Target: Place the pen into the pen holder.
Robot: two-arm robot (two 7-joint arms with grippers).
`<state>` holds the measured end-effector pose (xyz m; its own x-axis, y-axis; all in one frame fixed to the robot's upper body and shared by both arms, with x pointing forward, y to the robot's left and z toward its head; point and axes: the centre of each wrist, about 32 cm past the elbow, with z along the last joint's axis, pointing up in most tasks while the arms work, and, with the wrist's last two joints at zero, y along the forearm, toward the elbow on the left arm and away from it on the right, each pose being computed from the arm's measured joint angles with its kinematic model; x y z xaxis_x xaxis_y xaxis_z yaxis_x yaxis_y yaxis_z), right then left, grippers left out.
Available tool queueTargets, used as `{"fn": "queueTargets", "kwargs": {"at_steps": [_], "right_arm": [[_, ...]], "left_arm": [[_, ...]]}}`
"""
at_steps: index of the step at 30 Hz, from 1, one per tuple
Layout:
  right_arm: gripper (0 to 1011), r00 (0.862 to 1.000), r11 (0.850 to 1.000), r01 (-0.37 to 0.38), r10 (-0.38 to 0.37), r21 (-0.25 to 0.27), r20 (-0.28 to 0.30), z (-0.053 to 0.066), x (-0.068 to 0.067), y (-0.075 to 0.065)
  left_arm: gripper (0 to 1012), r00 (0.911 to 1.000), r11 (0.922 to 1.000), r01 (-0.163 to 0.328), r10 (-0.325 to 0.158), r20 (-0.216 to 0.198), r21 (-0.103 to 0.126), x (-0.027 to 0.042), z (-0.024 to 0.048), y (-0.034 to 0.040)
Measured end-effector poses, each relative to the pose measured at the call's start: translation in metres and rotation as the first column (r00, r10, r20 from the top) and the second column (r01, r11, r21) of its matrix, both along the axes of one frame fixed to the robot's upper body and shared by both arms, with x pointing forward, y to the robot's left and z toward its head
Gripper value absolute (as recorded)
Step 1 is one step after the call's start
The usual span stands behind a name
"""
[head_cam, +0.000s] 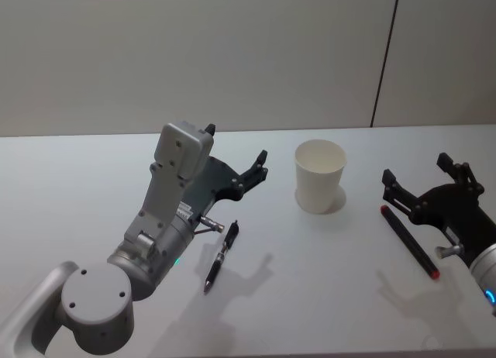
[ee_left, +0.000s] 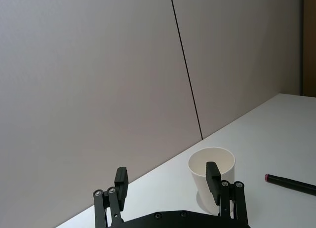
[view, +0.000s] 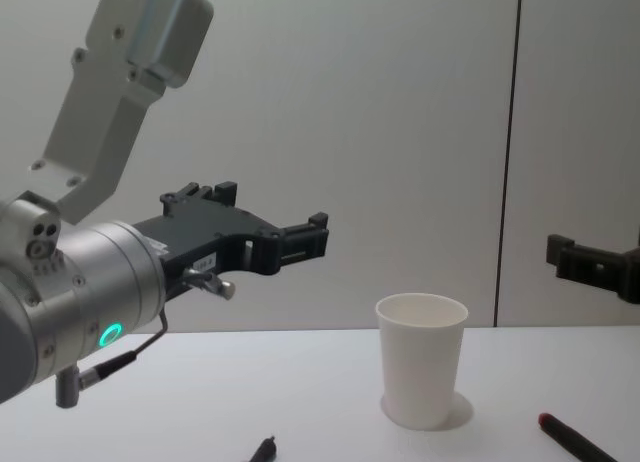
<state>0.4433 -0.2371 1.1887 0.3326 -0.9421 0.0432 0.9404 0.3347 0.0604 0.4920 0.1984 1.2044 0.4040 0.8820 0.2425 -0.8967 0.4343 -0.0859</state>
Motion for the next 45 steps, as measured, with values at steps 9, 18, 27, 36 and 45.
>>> {"fn": "queueTargets", "kwargs": {"at_steps": [9, 18, 27, 36, 45], "right_arm": [[1002, 1.0, 1.0, 0.01, -0.01, -0.006, -0.003, 0.001, 0.001, 0.005], [1002, 0.999, 0.999, 0.04, -0.041, -0.037, -0.032, 0.01, 0.008, 0.016], [1002, 0.995, 0.993, 0.065, -0.072, -0.103, -0.073, 0.023, 0.023, 0.019], [1001, 0.987, 0.983, 0.072, -0.095, -0.168, -0.132, 0.034, 0.04, 0.015], [1002, 0.967, 0.973, 0.065, -0.116, -0.221, -0.226, 0.043, 0.059, 0.007]], "left_arm": [[1003, 1.0, 1.0, 0.0, 0.0, 0.0, 0.0, 0.0, 0.0, 0.0], [1003, 1.0, 1.0, 0.0, 0.0, 0.0, 0.0, 0.0, 0.0, 0.0], [1003, 1.0, 1.0, 0.0, 0.0, 0.0, 0.0, 0.0, 0.0, 0.0], [1003, 1.0, 1.0, 0.0, 0.0, 0.0, 0.0, 0.0, 0.0, 0.0], [1003, 1.0, 1.0, 0.0, 0.0, 0.0, 0.0, 0.0, 0.0, 0.0]]}}
